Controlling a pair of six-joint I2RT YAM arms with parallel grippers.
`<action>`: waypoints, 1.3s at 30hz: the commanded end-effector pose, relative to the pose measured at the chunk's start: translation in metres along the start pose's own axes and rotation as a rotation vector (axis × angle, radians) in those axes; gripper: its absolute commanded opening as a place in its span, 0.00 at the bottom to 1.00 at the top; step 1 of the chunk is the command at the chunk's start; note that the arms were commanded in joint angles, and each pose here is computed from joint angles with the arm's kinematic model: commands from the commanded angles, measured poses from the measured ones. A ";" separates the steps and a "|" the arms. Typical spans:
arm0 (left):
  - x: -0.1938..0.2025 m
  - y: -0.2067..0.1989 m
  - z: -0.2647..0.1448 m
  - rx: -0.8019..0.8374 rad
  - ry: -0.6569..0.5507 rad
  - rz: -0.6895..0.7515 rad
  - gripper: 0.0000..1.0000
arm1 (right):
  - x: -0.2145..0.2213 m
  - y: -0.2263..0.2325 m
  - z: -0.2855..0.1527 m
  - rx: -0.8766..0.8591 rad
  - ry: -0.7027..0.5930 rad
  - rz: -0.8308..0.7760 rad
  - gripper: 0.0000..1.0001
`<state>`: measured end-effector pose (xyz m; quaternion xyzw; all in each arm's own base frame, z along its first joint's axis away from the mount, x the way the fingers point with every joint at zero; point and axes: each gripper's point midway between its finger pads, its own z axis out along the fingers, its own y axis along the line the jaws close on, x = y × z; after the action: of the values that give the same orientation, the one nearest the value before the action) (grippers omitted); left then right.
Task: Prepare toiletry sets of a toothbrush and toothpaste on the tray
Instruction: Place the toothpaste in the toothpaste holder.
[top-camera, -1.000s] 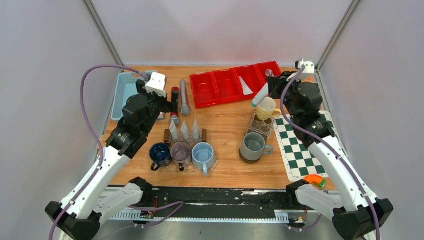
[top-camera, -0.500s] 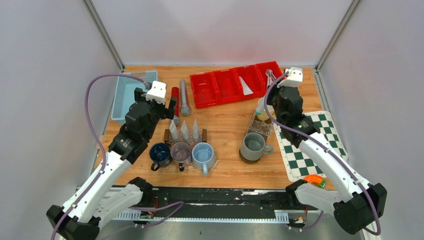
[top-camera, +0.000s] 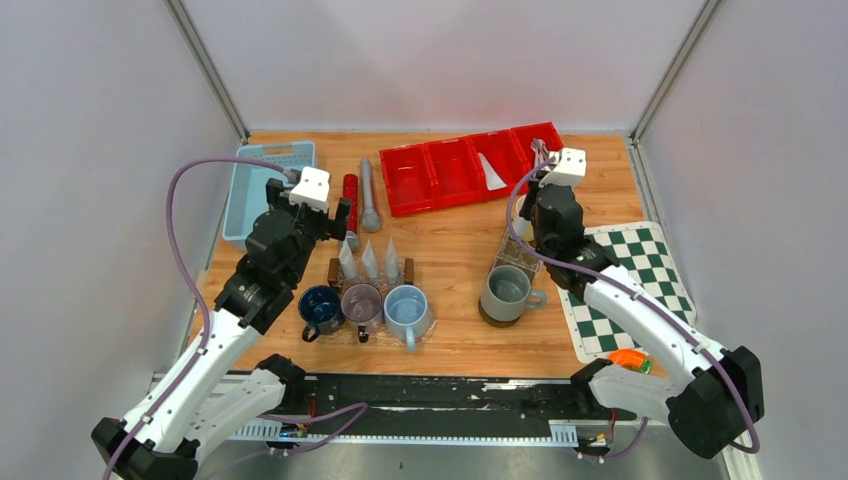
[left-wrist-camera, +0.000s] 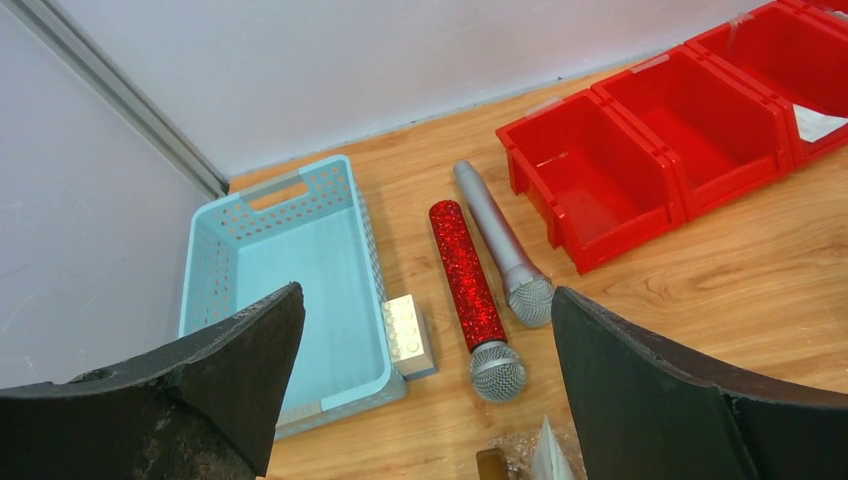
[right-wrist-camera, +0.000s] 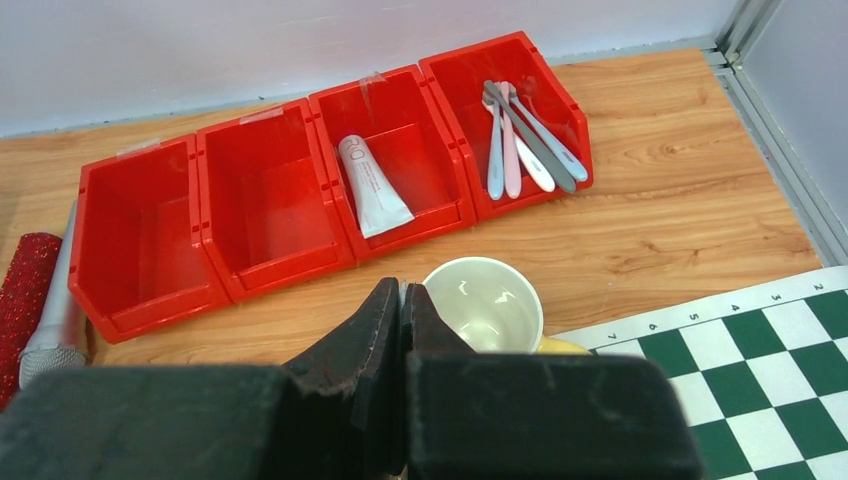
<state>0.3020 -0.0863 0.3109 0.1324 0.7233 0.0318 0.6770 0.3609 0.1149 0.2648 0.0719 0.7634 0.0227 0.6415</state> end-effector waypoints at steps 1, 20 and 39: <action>-0.012 0.004 0.000 -0.011 -0.049 -0.002 1.00 | -0.024 0.002 0.003 0.027 -0.100 0.044 0.00; -0.009 0.001 0.003 0.003 -0.047 -0.003 1.00 | -0.008 0.001 0.005 0.062 -0.080 0.006 0.00; -0.009 0.003 0.002 -0.002 -0.051 -0.003 1.00 | -0.026 0.004 -0.012 0.014 -0.104 0.030 0.00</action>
<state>0.3037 -0.0873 0.3083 0.1361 0.7222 0.0275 0.6777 0.3560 0.1134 0.2712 0.0859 0.7468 0.0047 0.6595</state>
